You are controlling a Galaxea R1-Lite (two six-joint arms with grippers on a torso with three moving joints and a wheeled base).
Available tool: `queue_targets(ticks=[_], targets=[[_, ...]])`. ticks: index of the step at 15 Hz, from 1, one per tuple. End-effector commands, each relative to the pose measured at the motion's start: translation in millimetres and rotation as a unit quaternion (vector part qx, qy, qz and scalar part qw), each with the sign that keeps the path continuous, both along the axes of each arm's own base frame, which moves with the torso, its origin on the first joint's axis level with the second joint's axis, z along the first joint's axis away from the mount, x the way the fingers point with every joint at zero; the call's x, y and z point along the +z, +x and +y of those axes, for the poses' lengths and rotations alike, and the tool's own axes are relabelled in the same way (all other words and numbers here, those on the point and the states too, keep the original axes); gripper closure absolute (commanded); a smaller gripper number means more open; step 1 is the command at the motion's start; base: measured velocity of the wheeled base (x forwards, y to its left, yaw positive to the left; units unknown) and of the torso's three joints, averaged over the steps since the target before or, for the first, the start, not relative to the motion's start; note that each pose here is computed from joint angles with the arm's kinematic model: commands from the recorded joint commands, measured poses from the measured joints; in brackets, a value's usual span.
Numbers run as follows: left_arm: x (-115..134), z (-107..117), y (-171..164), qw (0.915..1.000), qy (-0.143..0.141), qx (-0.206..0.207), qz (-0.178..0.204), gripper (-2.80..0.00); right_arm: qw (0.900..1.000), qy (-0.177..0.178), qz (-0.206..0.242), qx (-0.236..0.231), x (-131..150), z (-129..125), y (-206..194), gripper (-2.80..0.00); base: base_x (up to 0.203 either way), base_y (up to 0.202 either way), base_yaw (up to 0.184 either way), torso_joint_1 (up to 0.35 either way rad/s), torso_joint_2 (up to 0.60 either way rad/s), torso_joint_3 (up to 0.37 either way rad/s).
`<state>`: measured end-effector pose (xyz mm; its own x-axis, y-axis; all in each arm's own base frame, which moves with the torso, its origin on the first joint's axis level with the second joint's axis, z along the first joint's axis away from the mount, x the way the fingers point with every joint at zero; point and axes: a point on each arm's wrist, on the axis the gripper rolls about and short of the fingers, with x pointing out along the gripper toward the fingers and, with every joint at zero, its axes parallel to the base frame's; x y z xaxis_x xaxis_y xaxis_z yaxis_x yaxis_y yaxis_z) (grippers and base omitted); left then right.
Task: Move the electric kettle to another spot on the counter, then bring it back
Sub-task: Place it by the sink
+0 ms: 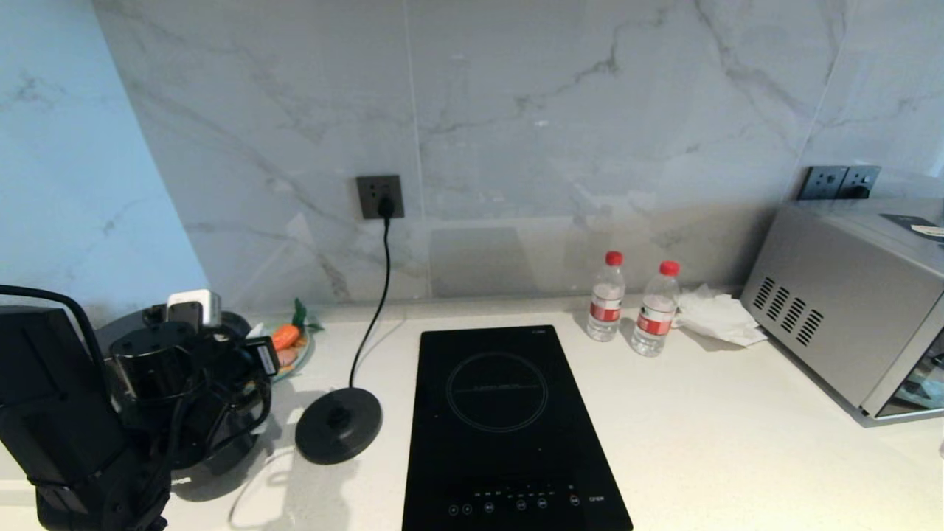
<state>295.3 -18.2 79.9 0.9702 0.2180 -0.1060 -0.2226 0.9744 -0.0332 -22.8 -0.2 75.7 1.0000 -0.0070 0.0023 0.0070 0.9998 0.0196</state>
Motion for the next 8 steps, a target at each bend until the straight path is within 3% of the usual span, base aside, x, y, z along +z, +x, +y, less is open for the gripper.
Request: queue_targets(ticks=[1,8], targets=[[-0.8,7.8,-7.7,1.0000,-0.001,0.006,0.006,0.00,1.000,0.000,0.000,0.000,0.1,0.0,0.0,0.00,0.000,0.000,0.000,0.000,0.00,0.000],[4.8,5.1,-3.8,1.0000,-0.001,-0.003,-0.008,0.00,1.000,0.000,0.000,0.000,0.1,0.0,0.0,0.00,0.000,0.000,0.000,0.000,0.00,0.000]])
